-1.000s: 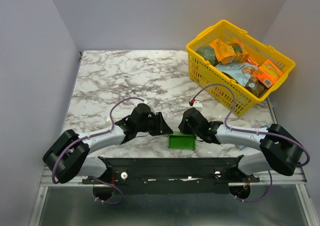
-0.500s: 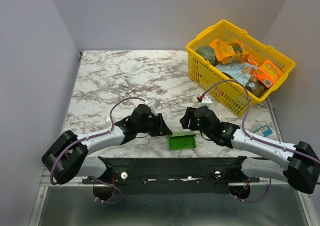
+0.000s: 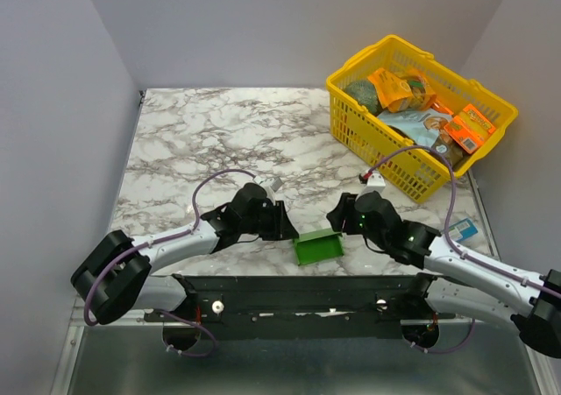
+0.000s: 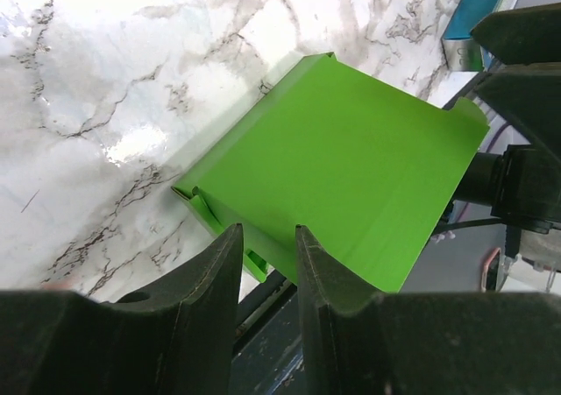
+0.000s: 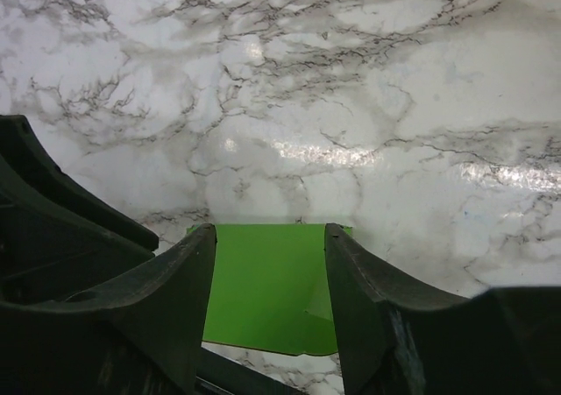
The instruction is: Fold the paper box
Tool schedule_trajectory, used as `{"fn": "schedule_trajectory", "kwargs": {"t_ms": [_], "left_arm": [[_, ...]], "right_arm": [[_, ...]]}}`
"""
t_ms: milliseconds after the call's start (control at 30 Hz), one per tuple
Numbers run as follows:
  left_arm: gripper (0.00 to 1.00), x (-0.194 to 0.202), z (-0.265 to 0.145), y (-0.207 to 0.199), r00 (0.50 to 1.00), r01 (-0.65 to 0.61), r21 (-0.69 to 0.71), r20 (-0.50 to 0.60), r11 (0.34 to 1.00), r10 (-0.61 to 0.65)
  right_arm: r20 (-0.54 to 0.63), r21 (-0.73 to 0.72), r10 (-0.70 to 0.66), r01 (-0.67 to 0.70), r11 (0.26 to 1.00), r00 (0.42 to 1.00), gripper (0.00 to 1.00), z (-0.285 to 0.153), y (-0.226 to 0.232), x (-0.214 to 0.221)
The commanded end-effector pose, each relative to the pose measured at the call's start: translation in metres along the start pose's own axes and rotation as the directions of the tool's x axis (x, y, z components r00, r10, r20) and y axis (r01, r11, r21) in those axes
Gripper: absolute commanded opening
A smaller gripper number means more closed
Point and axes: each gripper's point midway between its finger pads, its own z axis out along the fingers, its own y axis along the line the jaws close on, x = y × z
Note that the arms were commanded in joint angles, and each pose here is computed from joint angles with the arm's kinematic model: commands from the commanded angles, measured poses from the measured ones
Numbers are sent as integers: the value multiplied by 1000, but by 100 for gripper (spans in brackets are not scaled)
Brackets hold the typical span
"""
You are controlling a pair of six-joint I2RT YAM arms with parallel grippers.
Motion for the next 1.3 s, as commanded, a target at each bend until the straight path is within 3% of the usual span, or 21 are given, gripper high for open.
{"fn": "schedule_trajectory", "kwargs": {"t_ms": [0,167,433,833,1167,1267], "left_arm": [[38,-9,-4,-4,998,-55,-23,29,998,56],[38,-7,-4,-4,997,-75,-40,28,996,76],[36,3,0,-1,989,-144,-92,13,985,146],[37,21,7,7,988,-154,-109,-4,982,155],[37,24,7,8,987,-158,-112,1,981,160],[41,23,4,10,984,-178,-121,1,977,179]], "right_arm": [[-104,102,-7,18,995,995,56,0,-21,24],[-154,151,-13,36,988,988,36,-4,-32,34],[-260,150,-5,45,988,966,23,-8,-42,71],[-356,193,-40,116,974,933,20,-13,-59,100],[-351,208,-32,111,972,936,21,-15,-62,101],[-337,229,-14,97,969,942,24,-16,-63,98]]}}
